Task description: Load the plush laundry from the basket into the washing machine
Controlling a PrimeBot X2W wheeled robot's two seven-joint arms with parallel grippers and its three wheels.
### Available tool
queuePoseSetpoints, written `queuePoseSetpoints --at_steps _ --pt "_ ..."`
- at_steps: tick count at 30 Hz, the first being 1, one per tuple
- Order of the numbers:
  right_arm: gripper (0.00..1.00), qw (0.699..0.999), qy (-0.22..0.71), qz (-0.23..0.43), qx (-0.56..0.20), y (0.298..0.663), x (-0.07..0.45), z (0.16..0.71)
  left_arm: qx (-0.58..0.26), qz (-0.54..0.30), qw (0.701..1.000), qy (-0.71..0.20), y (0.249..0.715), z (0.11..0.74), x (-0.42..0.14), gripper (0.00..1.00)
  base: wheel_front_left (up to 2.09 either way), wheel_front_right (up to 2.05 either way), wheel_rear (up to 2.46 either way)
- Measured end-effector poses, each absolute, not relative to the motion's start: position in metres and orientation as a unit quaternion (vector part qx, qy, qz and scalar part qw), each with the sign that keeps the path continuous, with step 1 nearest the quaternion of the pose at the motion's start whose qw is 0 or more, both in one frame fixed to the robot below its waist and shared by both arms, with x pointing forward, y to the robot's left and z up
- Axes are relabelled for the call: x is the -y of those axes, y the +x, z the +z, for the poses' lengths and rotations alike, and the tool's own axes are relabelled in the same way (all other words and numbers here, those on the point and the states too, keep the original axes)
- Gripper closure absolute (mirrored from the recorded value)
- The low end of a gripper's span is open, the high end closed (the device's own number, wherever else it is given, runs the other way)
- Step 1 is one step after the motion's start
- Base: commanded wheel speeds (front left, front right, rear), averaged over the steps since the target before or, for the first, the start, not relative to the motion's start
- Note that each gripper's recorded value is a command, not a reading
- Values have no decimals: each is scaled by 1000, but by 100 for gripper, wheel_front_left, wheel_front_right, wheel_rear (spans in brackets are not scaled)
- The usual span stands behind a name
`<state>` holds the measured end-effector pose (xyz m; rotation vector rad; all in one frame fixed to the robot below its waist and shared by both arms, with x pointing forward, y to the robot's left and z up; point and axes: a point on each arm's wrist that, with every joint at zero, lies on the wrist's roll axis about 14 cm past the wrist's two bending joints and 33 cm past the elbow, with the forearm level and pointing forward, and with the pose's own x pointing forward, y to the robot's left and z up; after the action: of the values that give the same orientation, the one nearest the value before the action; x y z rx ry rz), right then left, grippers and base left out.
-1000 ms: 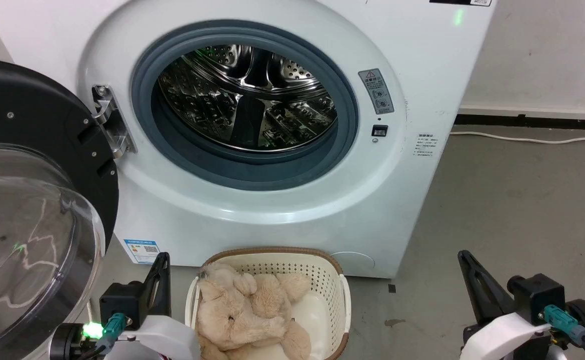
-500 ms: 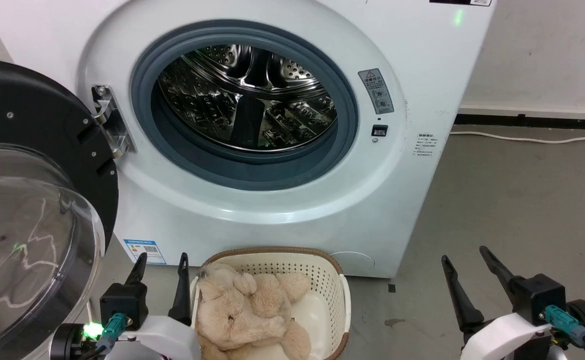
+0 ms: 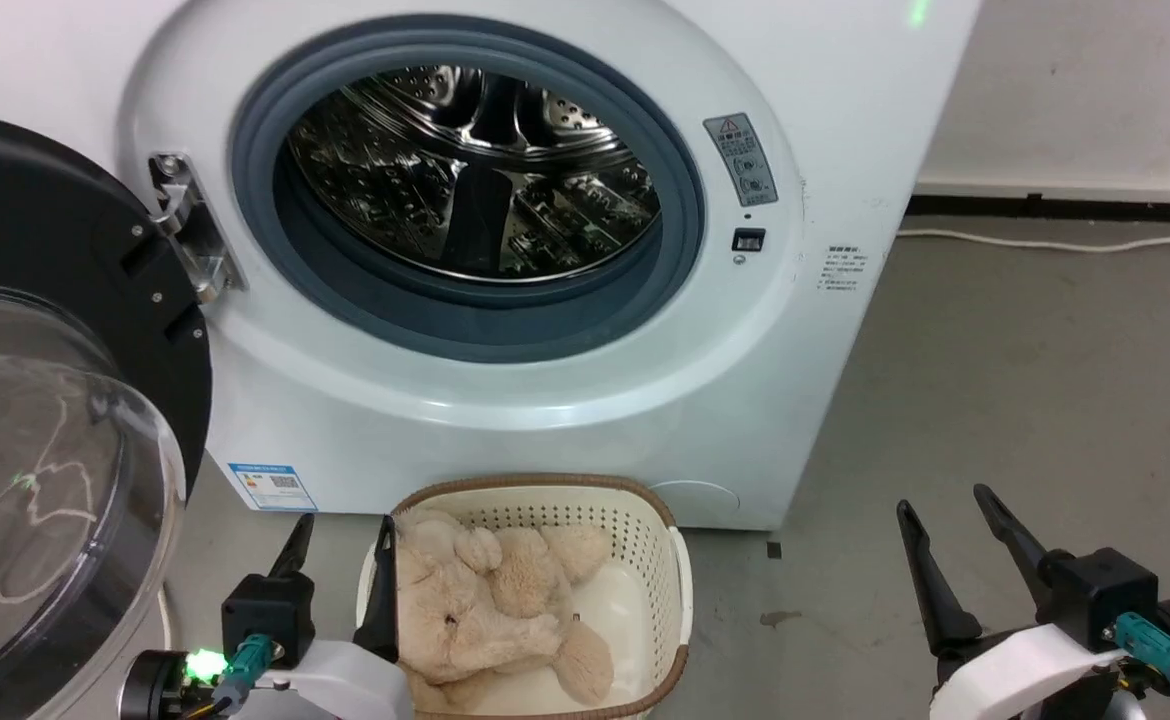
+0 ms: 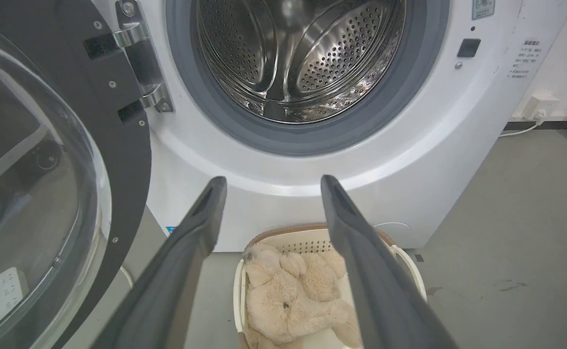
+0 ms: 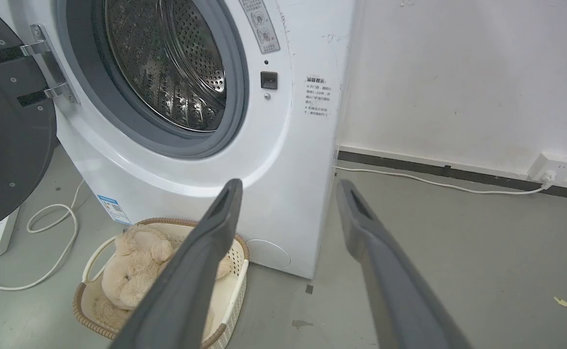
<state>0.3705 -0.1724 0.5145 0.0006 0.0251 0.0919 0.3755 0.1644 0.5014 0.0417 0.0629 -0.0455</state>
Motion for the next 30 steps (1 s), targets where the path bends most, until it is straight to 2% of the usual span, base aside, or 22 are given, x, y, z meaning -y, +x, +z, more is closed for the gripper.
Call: queuePoseSetpoints --at_steps 17,30 --pt "0 999 29 24 -36 380 186 491 -104 -83 991 30 407 446 -137 0 0 0 0" --pt "0 997 56 2 -47 392 198 475 -200 -145 968 41 420 379 -111 0 0 0 0"
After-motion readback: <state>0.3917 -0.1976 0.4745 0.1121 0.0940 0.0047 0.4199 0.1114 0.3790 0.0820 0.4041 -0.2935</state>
